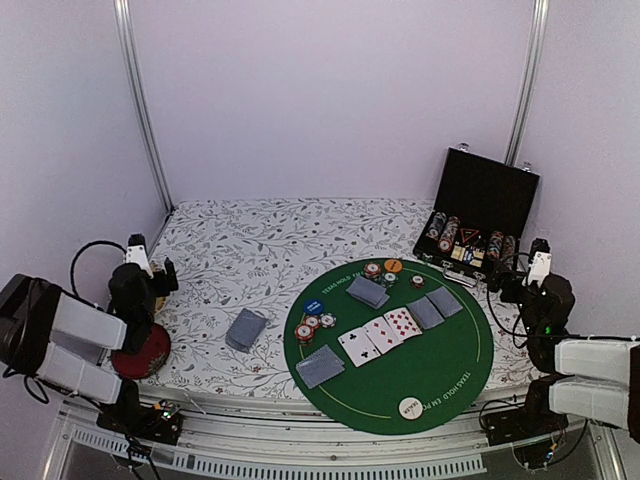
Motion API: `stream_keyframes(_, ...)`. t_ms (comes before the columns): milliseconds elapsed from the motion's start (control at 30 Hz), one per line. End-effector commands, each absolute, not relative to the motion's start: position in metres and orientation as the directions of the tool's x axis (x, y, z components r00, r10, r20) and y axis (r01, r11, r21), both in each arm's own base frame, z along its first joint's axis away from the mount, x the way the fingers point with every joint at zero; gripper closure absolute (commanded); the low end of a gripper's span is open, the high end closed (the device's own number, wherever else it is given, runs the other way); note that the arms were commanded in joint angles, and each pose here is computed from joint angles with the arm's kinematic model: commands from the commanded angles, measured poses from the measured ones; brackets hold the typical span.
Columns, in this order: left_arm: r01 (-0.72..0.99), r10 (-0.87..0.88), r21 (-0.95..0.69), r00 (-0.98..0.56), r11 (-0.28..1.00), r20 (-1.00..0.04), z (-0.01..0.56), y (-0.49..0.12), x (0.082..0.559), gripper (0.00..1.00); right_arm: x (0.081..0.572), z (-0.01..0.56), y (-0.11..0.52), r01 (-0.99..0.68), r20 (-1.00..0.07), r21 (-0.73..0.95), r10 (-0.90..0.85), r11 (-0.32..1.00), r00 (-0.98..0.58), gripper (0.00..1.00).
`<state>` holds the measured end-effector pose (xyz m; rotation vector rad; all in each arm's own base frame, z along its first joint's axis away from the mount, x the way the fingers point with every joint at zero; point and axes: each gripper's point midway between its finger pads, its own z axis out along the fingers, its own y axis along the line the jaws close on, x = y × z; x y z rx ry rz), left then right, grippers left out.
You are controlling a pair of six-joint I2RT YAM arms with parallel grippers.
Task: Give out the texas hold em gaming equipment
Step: Reset both arms
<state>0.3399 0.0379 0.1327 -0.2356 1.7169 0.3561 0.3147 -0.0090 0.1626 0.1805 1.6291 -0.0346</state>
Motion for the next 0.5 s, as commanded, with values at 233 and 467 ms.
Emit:
stream_keyframes(233, -0.172, 0.062, 0.042, 0.110, 0.984, -0.992, 0.172, 0.019, 0.342, 0.02, 0.340, 0.183, 0.002, 0.044, -0.989, -0.031, -0.037, 0.999, 0.146, 0.01)
stream_keyframes(467, -0.177, 0.062, 0.056, 0.025, 0.983, -0.998, 0.161, 0.023, 0.373, 0.02, 0.372, 0.163, 0.018, -0.080, -0.996, -0.083, -0.079, 0.993, 0.045, 0.01)
